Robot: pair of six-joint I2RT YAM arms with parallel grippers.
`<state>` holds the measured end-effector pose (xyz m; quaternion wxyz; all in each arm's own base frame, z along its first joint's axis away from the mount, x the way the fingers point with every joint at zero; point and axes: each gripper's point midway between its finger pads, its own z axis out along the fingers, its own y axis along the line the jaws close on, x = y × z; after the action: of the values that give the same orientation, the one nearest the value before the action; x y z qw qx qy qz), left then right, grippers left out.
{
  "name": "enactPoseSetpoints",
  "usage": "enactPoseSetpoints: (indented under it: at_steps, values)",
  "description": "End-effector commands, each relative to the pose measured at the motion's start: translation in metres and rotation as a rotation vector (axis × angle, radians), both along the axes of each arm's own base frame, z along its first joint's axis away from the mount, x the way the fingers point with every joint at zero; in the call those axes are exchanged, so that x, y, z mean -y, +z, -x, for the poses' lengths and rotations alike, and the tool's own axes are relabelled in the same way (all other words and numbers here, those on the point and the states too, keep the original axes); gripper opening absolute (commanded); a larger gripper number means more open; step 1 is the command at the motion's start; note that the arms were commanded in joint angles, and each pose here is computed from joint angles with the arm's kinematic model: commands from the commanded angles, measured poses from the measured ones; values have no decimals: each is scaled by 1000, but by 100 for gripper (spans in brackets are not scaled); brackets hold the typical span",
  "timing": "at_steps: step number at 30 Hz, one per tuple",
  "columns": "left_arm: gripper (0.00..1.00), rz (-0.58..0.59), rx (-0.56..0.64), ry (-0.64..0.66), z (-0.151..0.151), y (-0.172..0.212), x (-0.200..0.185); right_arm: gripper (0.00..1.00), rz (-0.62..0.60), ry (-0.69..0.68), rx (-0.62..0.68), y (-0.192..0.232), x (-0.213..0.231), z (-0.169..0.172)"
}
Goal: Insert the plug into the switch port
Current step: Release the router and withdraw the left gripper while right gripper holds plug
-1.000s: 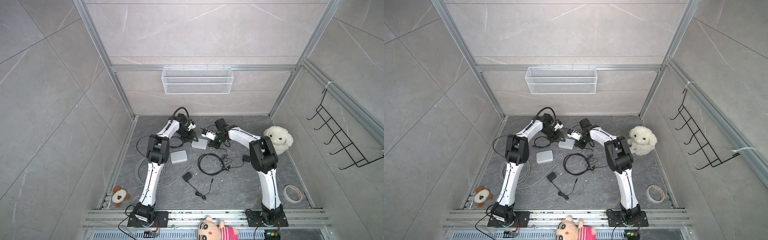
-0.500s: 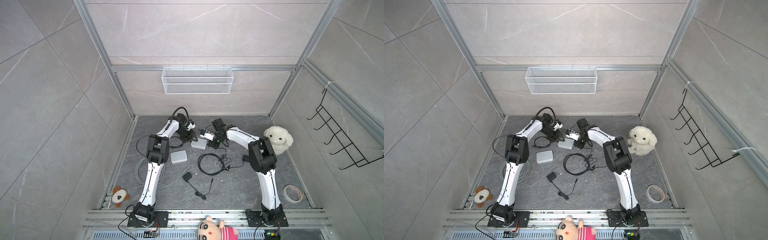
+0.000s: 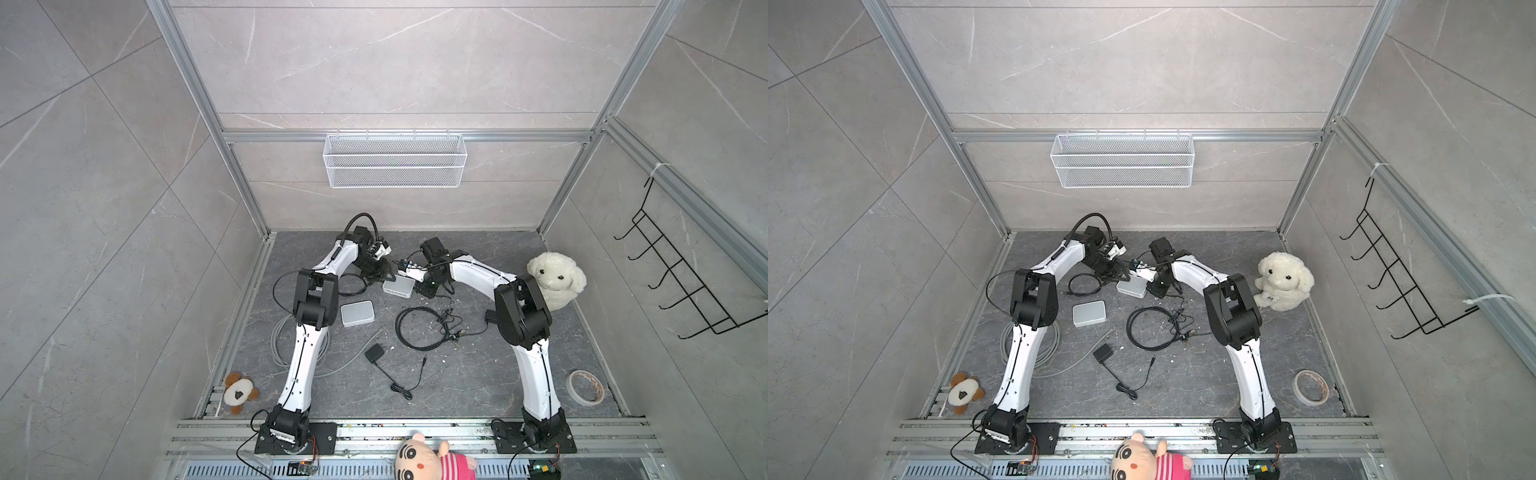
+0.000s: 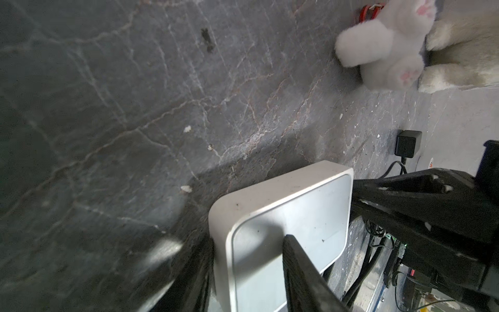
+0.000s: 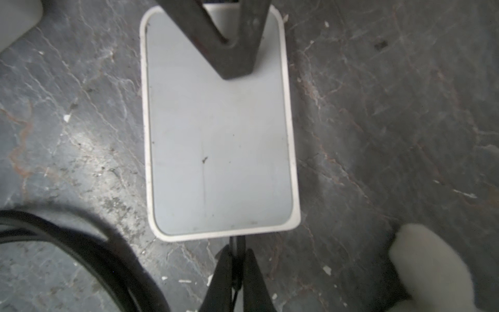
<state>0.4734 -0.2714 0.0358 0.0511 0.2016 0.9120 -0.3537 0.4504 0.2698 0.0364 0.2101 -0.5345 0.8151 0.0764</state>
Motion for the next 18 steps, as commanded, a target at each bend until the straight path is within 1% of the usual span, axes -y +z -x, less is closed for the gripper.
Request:
enactPoseSetpoints:
  at_steps: [1, 3, 5, 7, 9, 11, 14, 18]
  values:
    - [45, 88, -119, -104, 47, 2, 40, 13, -120, 19, 114, 22, -39, -21]
    - [45, 54, -105, -89, 44, 0, 35, 15, -127, 10, 108, 23, -36, -21]
    - [47, 9, -89, -53, 35, -2, 27, 20, -133, -5, 88, 22, -31, -20]
    - [48, -85, -62, 21, 20, -8, 11, 30, -133, 1, 55, 22, -26, -16]
    - [48, -124, -51, 79, 9, -6, -1, 40, -95, -6, 10, 19, -13, -12]
    - [48, -126, -33, 117, 1, 2, -5, 46, -83, -21, -22, 21, -1, -10]
    - [50, -90, 8, 139, -8, 21, -2, 52, -100, -56, -50, 31, 21, -9]
    - [51, -21, 34, 167, -18, 46, 5, 54, -129, -108, -30, 43, 39, -17]
